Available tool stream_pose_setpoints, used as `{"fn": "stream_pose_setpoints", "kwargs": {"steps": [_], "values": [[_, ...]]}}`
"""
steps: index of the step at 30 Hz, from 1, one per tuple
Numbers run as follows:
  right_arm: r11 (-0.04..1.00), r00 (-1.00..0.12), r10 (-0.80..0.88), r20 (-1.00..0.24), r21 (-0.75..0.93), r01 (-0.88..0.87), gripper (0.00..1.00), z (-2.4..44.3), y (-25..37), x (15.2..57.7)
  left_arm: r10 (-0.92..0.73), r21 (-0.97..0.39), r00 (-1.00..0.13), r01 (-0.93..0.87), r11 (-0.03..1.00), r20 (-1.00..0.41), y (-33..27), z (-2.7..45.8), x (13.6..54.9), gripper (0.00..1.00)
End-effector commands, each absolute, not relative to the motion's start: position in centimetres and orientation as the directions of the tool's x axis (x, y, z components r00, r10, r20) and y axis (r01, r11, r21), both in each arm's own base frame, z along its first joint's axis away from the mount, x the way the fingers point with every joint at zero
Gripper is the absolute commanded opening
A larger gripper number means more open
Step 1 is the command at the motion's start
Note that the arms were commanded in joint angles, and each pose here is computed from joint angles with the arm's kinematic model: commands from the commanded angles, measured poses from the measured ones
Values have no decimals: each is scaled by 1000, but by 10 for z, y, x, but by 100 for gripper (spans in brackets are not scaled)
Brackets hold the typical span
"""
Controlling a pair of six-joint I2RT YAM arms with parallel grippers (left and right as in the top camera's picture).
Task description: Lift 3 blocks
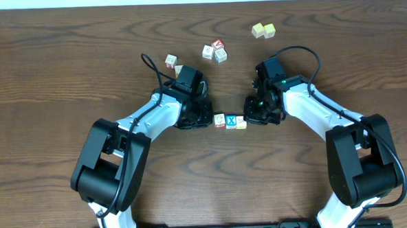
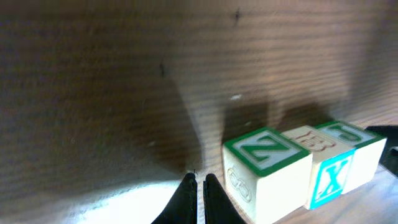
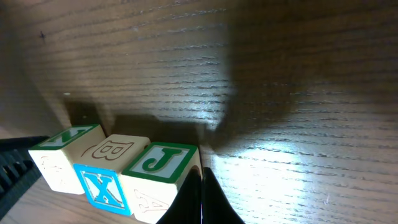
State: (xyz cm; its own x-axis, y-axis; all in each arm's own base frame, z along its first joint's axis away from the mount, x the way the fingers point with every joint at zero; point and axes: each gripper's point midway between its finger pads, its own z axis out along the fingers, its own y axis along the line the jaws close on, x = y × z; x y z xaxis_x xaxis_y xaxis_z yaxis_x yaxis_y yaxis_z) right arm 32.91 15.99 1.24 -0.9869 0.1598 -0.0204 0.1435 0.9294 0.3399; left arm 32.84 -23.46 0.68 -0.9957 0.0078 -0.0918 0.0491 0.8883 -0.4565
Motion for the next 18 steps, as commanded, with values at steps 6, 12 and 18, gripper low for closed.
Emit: {"fn": "stream_pose_setpoints", "kwargs": {"steps": [6, 12, 18], "values": [[930, -985, 170, -23, 335, 152, 1, 13, 161, 328, 18, -471, -991, 80, 879, -135, -238, 6, 337, 7], [930, -985, 170, -24, 335, 152, 1, 13, 161, 328, 16, -483, -985, 98, 870, -172, -242, 9, 345, 7], [931, -985, 170, -26, 332, 152, 1, 13, 161, 328, 41, -525, -982, 134, 840, -185, -251, 14, 345, 7]]}}
